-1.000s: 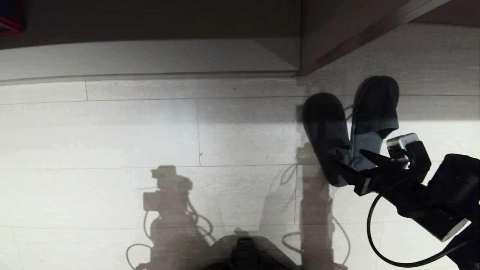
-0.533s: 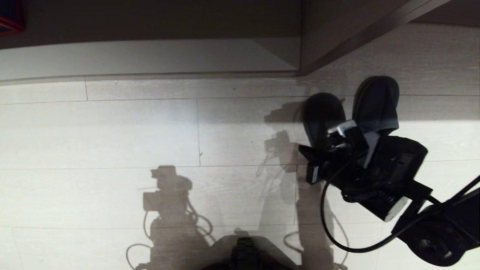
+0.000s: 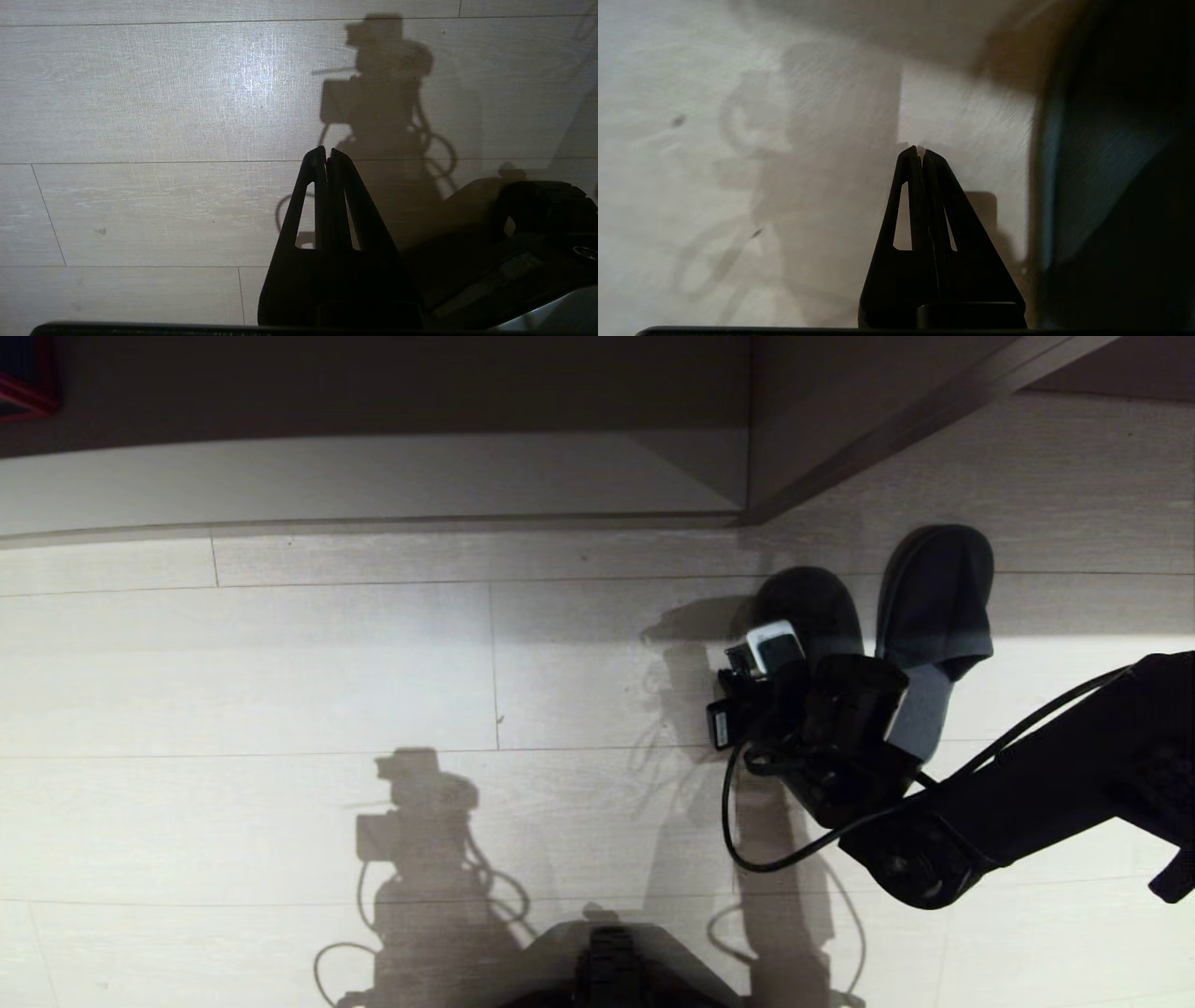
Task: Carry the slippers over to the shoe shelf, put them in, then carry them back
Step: Place the slippers on the floor
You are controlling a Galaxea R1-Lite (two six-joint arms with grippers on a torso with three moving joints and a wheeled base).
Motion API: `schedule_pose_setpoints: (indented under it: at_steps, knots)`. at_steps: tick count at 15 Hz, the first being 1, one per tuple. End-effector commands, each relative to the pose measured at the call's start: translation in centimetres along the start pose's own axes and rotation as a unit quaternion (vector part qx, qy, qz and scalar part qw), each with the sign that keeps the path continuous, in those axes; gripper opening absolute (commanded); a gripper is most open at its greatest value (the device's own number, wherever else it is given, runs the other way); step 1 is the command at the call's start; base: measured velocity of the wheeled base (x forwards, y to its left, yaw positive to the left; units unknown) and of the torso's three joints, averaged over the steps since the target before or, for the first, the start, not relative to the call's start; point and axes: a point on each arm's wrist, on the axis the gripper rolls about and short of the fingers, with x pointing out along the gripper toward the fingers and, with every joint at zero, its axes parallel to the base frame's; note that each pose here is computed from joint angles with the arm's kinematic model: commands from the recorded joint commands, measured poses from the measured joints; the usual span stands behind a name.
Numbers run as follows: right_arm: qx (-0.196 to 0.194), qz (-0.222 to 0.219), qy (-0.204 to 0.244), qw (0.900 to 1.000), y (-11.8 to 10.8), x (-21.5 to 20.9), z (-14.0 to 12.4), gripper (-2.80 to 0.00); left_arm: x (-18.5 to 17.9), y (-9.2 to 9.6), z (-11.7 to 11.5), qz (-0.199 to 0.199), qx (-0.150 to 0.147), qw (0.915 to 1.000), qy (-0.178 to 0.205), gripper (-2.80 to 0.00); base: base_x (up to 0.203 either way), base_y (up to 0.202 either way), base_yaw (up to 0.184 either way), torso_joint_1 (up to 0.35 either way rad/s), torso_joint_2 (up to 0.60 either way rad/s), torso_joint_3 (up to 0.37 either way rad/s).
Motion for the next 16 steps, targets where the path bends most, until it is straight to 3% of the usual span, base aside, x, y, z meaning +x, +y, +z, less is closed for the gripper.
schedule_pose_setpoints:
  at_steps: [1, 5, 9, 16]
  knots:
    - [-0.007, -0.024, -0.008, 1.0, -0.6, 1.4, -0.2, -2.8, 0.0, 0.0, 0.0, 0.001, 0.0, 1.0, 0.0, -2.8, 0.0, 0.0, 0.0, 0.0, 0.0, 0.0]
    - [-0.02, -0.067, -0.042, 0.997, -2.0, 3.3, -0.5, -2.8, 0.0, 0.0, 0.0, 0.001, 0.0, 1.0, 0.0, -2.8, 0.0, 0.0, 0.0, 0.0, 0.0, 0.0]
    - [-0.015, -0.084, -0.072, 0.994, -2.7, 4.1, 0.8, -2.8, 0.0, 0.0, 0.0, 0.0, 0.0, 1.0, 0.0, -2.8, 0.0, 0.0, 0.0, 0.0, 0.0, 0.0]
    - [-0.035, -0.142, -0.053, 0.988, -6.9, 4.8, 0.1, -2.8, 0.0, 0.0, 0.0, 0.0, 0.0, 1.0, 0.0, -2.8, 0.0, 0.0, 0.0, 0.0, 0.0, 0.0]
